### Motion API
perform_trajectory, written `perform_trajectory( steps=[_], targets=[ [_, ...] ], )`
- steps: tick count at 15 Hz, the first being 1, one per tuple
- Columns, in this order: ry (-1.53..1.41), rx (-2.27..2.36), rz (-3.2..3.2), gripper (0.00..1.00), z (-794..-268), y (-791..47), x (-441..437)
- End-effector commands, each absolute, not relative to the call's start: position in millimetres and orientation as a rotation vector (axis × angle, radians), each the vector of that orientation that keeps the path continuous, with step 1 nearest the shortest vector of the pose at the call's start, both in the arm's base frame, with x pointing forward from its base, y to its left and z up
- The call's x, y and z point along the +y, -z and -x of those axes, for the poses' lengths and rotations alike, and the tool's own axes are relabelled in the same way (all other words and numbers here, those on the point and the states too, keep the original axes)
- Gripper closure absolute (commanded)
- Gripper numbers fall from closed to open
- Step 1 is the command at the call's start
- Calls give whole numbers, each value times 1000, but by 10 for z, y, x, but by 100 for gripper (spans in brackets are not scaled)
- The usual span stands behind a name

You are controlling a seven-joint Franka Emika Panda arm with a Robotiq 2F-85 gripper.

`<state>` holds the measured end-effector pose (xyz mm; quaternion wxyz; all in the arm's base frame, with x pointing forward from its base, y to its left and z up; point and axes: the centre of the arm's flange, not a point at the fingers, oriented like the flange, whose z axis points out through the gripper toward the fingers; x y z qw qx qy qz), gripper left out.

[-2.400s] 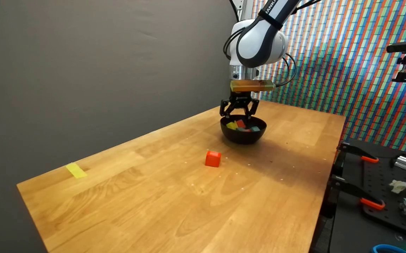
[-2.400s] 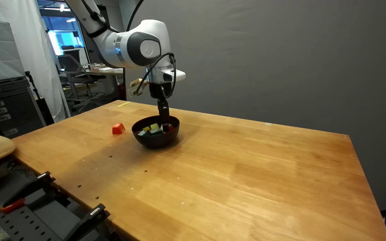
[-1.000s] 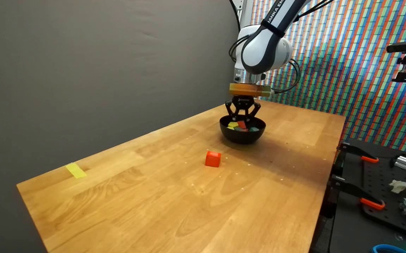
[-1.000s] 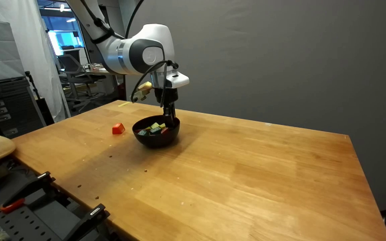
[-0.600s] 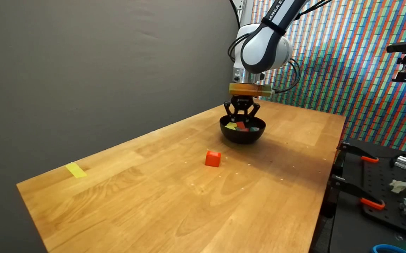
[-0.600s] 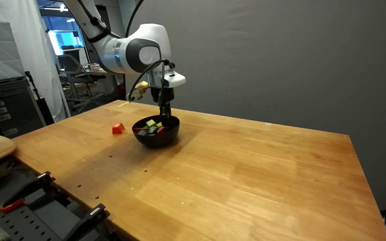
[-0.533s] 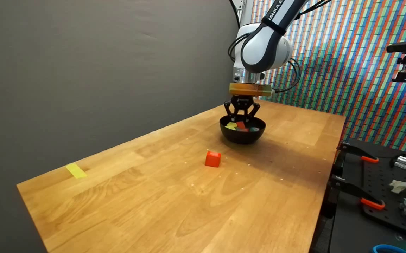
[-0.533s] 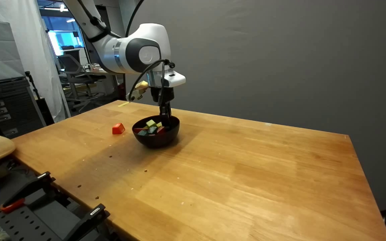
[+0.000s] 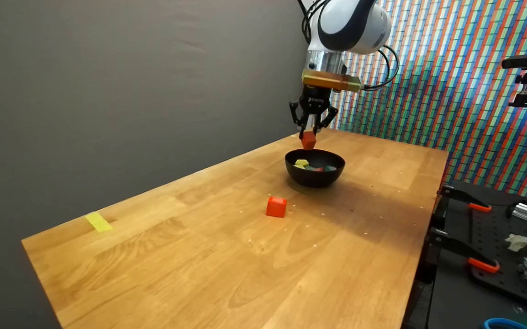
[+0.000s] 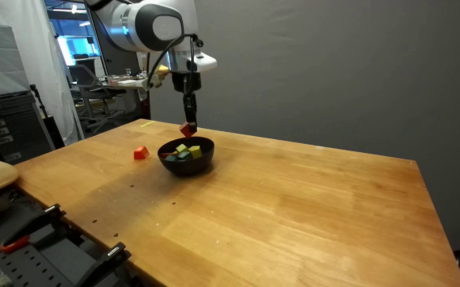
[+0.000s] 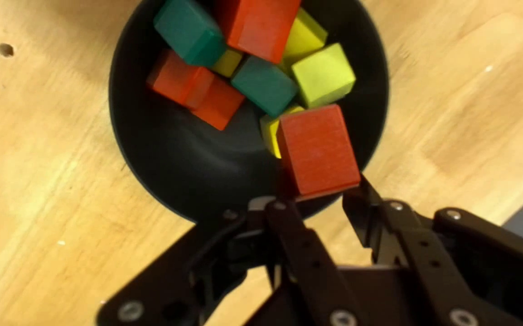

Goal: Remove the cubes from the bowl

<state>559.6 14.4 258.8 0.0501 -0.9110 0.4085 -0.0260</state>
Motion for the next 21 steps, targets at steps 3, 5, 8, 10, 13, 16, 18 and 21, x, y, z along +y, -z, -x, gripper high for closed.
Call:
perform_trajectory(
  steps=[3,5,8,10,13,16,18,21],
  targets=[
    [309,946,2822,91,-5586,-3249,840],
    [339,811,2868,91,-5690,-3200,1186],
    [318,630,2943,91,-5766,-3019,1634],
    [284,563,2975,91,-5822,-2866,1818],
    [258,499,2989,91,-5888,-2679,1972],
    [236,457,2994,90,-5922,-2586,2007],
    [209,425,3004,61,-5926,-2589,1981],
    [169,384,3013,37,-5888,-2733,1876]
  ],
)
